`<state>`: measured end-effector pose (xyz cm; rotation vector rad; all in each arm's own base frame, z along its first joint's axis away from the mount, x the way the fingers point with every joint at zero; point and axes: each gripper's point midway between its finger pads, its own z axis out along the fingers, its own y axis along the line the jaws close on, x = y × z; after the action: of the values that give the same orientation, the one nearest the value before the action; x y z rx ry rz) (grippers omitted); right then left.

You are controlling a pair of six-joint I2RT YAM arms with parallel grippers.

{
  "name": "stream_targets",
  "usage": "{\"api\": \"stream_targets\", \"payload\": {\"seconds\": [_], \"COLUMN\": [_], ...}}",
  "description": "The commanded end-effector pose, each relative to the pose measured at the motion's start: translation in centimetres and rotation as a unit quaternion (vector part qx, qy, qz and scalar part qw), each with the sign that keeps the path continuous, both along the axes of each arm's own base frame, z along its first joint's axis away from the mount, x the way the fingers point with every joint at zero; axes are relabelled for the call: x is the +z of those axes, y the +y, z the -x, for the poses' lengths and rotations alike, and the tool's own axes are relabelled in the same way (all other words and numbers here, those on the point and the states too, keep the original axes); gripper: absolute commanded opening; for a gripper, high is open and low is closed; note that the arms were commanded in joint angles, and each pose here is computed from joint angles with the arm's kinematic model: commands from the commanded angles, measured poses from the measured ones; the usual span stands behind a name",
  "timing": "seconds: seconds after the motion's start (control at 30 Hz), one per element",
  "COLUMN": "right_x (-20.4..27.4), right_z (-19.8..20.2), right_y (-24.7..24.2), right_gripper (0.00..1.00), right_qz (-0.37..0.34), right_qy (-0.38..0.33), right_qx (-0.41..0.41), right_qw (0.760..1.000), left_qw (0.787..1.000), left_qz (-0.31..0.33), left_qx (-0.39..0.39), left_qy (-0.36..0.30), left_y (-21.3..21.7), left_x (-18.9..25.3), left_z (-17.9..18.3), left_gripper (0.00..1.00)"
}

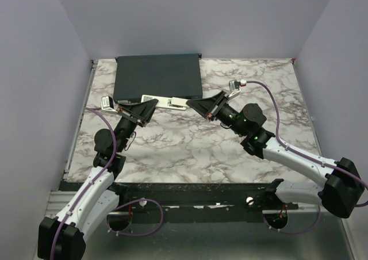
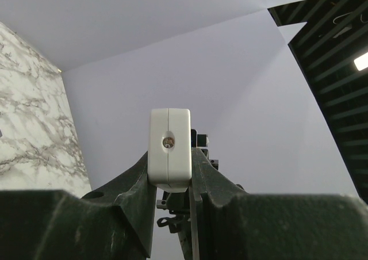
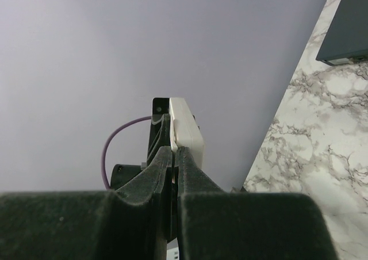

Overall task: Load the batteries into the remote control
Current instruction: Load the battery cover into the remote control.

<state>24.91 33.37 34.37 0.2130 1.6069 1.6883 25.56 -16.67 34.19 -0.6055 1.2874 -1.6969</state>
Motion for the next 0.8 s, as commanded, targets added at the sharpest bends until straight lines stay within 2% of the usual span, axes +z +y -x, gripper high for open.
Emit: {"api": "stream_targets", "payload": {"seconds": [0.0,0.77], "right_x": [-0.7,-0.2], "right_z": [1.7,2.7], "right_y": [1.3,1.1], "right_gripper": [0.01,0.01], "right_qz": [0.023,0.005], "right_qy": [-0.003,-0.017], "right_qx": [0.039,0.056], "right_qw": [0.999,0.998], "left_qw": [1.000,1.000], "left_qz": [0.011,0.012], "left_qx": [-0.013,-0.008], "left_qy": [-0.023,-0.013], "left_y": [-0.2,-0.1], "left_x": [1.5,0.9], "left_z": [0.9,0.7], "left_gripper": [0.00,0.00]}}
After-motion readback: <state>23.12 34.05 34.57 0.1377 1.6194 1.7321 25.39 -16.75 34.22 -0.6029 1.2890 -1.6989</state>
